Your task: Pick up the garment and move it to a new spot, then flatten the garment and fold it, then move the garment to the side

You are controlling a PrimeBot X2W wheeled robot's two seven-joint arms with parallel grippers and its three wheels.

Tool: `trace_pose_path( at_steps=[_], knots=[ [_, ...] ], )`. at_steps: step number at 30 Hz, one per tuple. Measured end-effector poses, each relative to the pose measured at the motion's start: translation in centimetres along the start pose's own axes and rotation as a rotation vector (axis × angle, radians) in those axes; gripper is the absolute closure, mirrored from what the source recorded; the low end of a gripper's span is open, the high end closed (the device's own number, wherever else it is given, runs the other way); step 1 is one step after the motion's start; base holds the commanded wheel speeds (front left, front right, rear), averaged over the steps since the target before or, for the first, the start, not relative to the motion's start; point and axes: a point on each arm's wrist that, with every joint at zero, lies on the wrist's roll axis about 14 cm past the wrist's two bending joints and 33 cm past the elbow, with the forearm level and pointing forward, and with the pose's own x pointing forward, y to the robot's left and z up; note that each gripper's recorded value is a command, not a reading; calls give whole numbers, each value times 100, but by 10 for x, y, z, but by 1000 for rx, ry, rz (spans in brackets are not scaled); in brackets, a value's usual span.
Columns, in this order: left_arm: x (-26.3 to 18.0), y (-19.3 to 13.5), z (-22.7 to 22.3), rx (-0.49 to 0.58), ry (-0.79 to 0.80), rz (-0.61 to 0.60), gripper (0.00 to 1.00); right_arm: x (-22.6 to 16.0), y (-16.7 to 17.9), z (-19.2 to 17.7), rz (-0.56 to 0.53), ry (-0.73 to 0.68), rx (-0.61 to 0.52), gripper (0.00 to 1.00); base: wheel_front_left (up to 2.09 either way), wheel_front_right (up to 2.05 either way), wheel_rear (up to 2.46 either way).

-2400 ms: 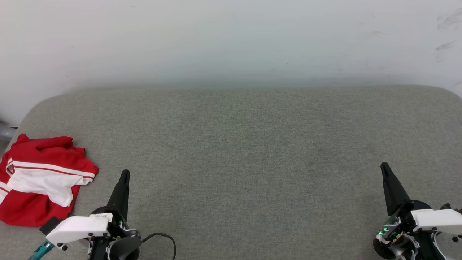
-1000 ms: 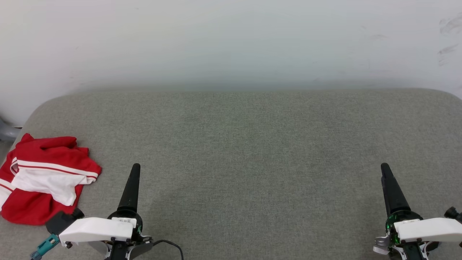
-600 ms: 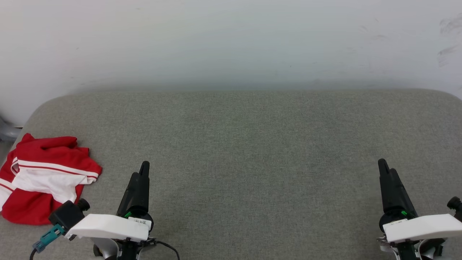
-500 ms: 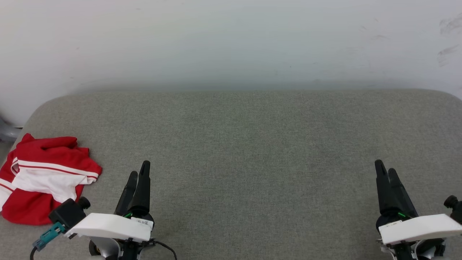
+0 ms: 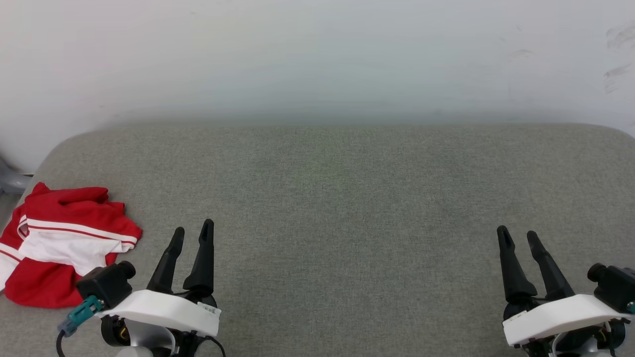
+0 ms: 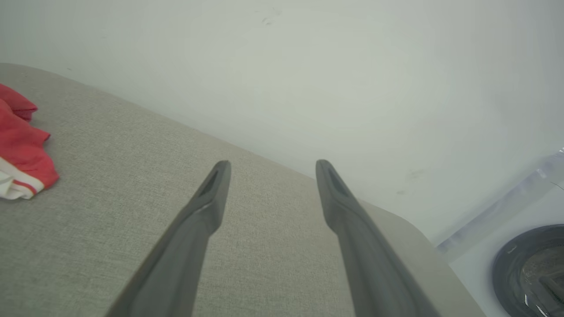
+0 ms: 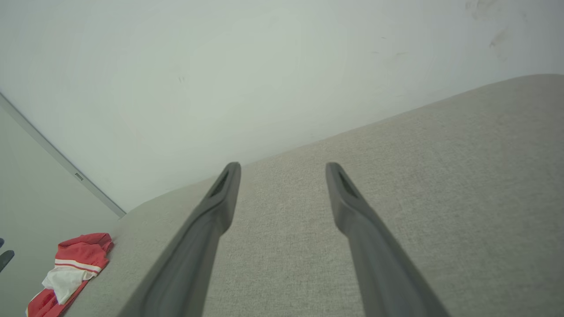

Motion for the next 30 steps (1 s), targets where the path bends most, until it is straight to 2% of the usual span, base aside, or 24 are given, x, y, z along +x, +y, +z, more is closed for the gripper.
trace_pose_path(
  at_steps=[13, 30],
  knots=[
    [-2, -7, -1, 221, 3, -37, 0, -1, 1, -3, 10, 37, -196, 0, 0, 0, 0],
    [-8, -1, -9, 357, 17, -36, 0, -4, 3, -1, 21, 44, -345, 0, 0, 0, 0]
  ],
)
